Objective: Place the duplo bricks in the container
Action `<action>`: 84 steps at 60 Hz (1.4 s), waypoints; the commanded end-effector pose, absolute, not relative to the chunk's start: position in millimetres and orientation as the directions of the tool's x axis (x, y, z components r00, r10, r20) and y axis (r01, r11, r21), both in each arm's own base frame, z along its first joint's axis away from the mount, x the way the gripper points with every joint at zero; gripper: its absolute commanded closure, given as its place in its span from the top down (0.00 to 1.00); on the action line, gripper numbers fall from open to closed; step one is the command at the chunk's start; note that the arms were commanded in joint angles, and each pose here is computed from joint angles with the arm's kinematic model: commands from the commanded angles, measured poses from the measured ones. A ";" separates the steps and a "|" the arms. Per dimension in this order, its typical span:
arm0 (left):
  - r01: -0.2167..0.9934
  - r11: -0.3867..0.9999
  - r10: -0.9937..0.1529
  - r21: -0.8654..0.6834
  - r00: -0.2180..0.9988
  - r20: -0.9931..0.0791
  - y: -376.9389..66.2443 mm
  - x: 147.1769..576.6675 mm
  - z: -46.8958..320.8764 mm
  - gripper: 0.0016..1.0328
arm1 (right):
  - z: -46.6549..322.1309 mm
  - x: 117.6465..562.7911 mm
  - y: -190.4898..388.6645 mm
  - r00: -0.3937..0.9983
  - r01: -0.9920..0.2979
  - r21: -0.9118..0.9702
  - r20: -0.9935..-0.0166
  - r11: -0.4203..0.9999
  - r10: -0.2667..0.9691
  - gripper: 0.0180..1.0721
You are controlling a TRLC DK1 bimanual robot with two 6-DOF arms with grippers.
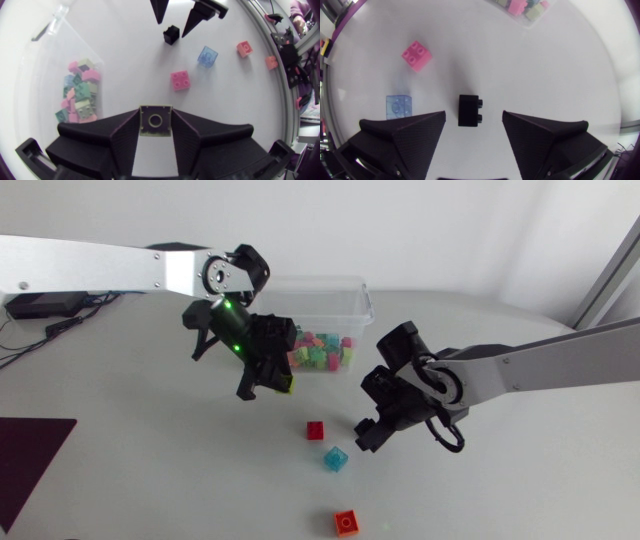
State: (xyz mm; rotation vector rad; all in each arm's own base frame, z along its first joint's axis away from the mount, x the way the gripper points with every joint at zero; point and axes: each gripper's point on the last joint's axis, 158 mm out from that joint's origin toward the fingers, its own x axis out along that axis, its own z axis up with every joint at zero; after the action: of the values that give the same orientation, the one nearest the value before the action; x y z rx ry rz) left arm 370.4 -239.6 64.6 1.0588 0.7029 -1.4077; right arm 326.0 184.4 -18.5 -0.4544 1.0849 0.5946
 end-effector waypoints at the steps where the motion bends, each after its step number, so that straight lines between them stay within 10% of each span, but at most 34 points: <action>1: 0.982 -0.081 -0.465 0.168 0.112 -0.878 -235.6 369.5 84.9 0.12 | -24.0 327.4 187.0 0.325 -0.639 -0.054 -0.923 0.767 0.206 0.61; 36: 0.909 0.299 -0.624 0.291 0.417 -0.660 -238.9 455.0 183.0 0.13 | -30.0 327.5 195.7 0.298 -0.653 -0.047 -0.933 0.756 0.200 0.11; 66: 0.731 0.612 -0.586 0.302 0.675 -0.448 -235.7 545.1 217.8 0.18 | 60.9 350.5 209.3 0.424 -0.649 -0.066 -0.859 0.758 0.288 0.10; 73: 0.696 0.658 -0.558 0.287 0.707 -0.434 -233.7 562.2 211.5 0.38 | 86.3 359.0 212.2 0.464 -0.644 -0.074 -0.829 0.761 0.312 0.10; 80: 0.647 0.709 -0.501 0.279 0.742 -0.446 -224.3 575.9 203.9 0.94 | 113.9 371.3 215.1 0.510 -0.635 -0.079 -0.790 0.768 0.340 0.10; 84: 0.645 0.712 -0.497 0.277 0.742 -0.450 -222.2 573.9 201.7 0.96 | 127.9 378.5 216.7 0.535 -0.629 -0.085 -0.769 0.773 0.350 0.10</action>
State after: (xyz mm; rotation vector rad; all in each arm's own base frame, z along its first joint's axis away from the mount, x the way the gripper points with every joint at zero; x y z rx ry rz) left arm 566.5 -224.0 194.7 0.4692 0.3740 -0.6725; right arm 369.6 215.5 103.5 -0.4048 0.8641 0.6087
